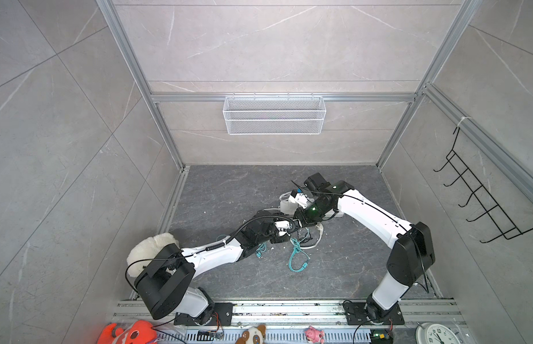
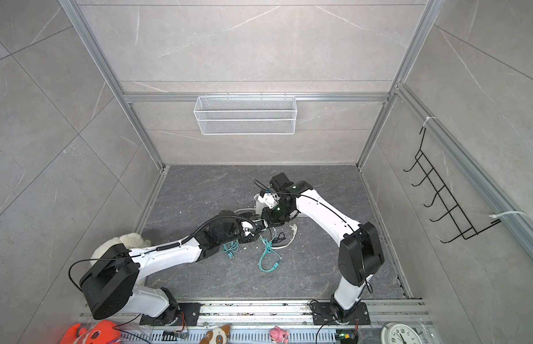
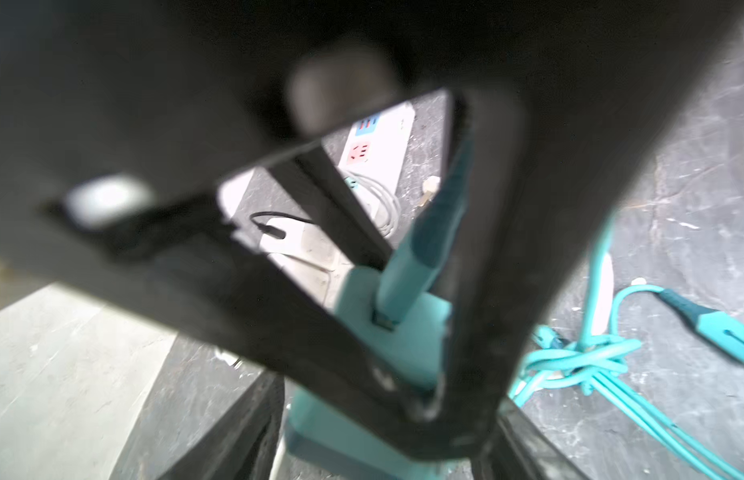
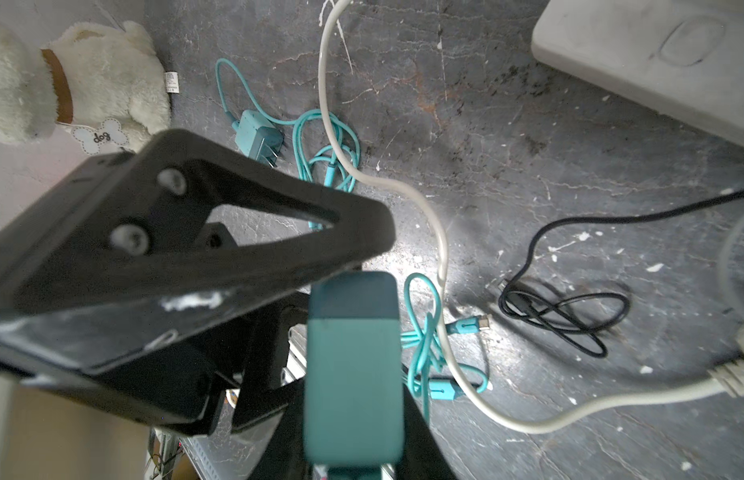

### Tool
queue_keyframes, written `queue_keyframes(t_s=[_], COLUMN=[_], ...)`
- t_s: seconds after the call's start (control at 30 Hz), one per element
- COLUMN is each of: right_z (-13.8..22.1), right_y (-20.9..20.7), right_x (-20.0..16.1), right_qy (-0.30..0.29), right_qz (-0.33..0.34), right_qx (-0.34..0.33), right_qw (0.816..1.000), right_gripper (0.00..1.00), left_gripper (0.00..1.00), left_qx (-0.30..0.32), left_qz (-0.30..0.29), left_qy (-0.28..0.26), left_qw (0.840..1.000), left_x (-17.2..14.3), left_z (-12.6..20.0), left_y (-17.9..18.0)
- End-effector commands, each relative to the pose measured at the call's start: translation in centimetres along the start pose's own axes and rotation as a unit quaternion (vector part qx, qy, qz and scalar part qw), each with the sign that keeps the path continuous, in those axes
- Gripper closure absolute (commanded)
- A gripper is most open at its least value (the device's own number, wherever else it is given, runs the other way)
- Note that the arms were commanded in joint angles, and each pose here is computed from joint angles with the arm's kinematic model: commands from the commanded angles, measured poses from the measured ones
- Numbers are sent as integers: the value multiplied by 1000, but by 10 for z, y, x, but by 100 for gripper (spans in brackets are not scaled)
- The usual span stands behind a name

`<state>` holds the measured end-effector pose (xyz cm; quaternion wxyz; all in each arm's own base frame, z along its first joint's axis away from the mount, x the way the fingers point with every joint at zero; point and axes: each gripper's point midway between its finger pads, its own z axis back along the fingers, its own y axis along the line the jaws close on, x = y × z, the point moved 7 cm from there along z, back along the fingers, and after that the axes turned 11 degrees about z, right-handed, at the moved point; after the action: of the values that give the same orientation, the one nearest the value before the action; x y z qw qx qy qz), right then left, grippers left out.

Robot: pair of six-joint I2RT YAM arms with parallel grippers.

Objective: Insert plugs into power strip
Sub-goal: Pass the plug.

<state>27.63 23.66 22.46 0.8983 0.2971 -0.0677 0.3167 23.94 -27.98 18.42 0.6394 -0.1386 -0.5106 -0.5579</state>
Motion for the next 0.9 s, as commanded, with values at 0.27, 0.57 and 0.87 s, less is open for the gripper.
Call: queue_keyframes(t_s=[0.27,0.57,0.87], right_z=[-7,-14,-18], right_y=[8,7,5], right_x=[4,6,9], right_qy=[1,10,16], right_qz=[16,14,16], right_qx=[26,31,34], right_qw=[1000,999,999], right_gripper=[90,90,90], left_gripper=[30,36,53], left_qx=[-2,-13,-19], left_qz=[-3,-2,13], left_qy=[-71,-77,-84], left_qw=[997,997,996], left_x=[37,40,45], left_z=[0,-2,-2], left_y=[11,8,7])
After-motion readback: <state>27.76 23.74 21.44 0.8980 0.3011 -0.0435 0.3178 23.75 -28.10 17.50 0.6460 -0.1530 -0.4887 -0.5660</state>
